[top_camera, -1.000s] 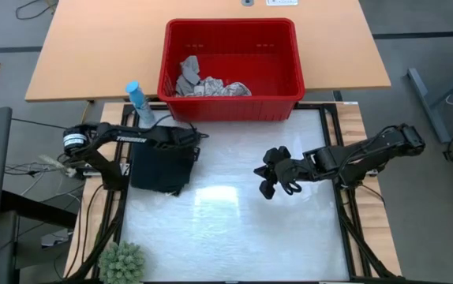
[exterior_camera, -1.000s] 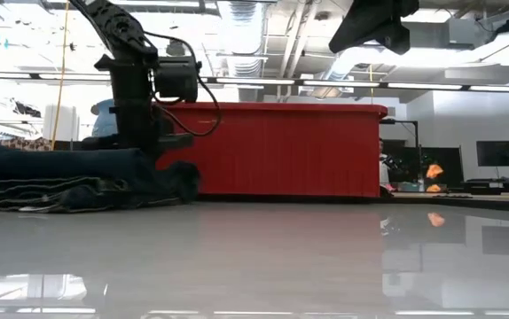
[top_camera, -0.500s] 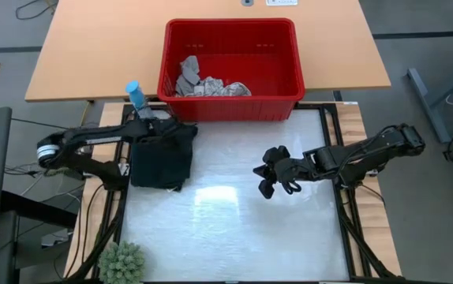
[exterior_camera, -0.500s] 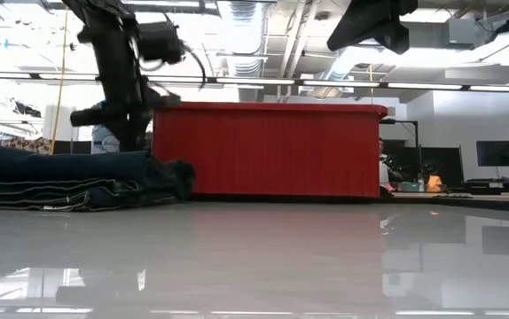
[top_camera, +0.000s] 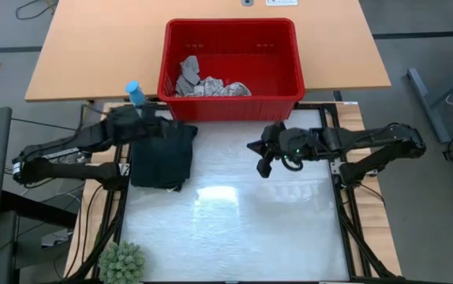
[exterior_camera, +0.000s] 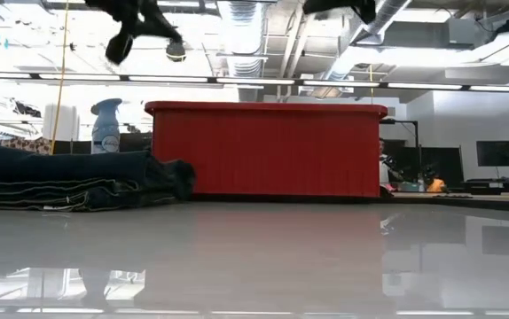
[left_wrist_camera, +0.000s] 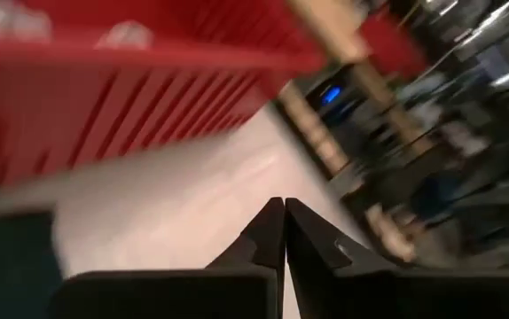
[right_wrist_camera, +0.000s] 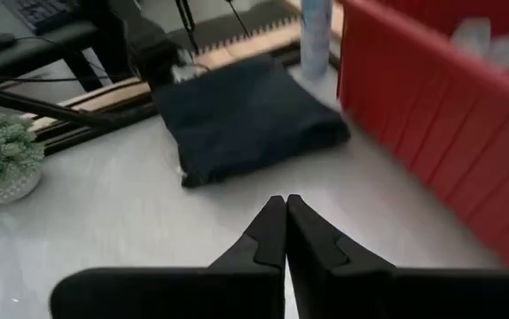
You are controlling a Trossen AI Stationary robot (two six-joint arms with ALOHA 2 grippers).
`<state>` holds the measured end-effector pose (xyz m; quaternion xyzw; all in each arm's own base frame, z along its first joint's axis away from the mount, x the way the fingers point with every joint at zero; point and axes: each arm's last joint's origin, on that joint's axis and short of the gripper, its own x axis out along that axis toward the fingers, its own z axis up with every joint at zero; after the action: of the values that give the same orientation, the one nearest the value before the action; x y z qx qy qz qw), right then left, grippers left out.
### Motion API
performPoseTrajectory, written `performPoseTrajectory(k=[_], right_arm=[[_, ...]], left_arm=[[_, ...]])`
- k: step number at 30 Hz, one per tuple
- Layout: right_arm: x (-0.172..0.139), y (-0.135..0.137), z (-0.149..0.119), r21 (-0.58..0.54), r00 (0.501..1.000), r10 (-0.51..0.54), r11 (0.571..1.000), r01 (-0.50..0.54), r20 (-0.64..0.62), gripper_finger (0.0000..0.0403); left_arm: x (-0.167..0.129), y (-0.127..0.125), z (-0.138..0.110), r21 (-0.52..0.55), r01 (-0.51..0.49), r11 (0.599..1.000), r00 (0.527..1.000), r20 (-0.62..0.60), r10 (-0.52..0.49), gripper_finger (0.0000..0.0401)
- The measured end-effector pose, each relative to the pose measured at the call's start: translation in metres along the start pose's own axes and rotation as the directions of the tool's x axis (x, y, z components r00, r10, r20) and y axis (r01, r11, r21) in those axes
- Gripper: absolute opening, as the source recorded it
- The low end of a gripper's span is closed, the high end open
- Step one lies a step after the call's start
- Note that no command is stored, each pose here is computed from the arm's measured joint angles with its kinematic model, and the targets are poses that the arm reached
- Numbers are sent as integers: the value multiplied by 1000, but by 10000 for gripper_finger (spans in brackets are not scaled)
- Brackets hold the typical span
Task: Fold Laundry from Bin
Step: Fold the gray shorts
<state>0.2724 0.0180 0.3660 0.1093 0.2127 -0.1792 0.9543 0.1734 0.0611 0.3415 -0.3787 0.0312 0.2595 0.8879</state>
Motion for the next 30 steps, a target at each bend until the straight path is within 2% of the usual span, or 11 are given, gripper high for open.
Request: performPoseTrajectory(k=[3,7,14,17,19,23,26,28,30], right_arm=[[-4,-5,13,-56,999,-18,998,20,39,41],[-6,-17,28,-95,994,-69,993,77,83,72],[-13,-36,50,-169,983,-136,973,156,127,170],[-22,-44,60,-221,980,-166,957,187,109,206],[-30,-50,68,-237,976,-192,948,212,107,223],[-45,-71,85,-280,946,-301,904,323,120,234],[-53,-92,96,-306,909,-392,856,417,141,233],[-57,-109,102,-308,880,-448,825,474,157,231],[-59,-126,105,-312,846,-510,787,532,156,229]], left_arm=[[-11,-10,12,82,104,991,988,108,-113,2],[-20,-24,22,236,224,945,939,206,-274,28],[-24,-48,34,494,323,807,788,331,-518,120],[-20,-55,37,526,339,780,731,375,-570,160],[-13,-58,41,498,337,799,745,378,-550,179],[11,-63,55,504,238,830,848,309,-431,193],[33,-71,72,563,98,820,911,282,-302,194],[48,-76,89,587,-21,809,934,299,-194,194],[63,-78,109,614,-108,781,949,298,-102,194]])
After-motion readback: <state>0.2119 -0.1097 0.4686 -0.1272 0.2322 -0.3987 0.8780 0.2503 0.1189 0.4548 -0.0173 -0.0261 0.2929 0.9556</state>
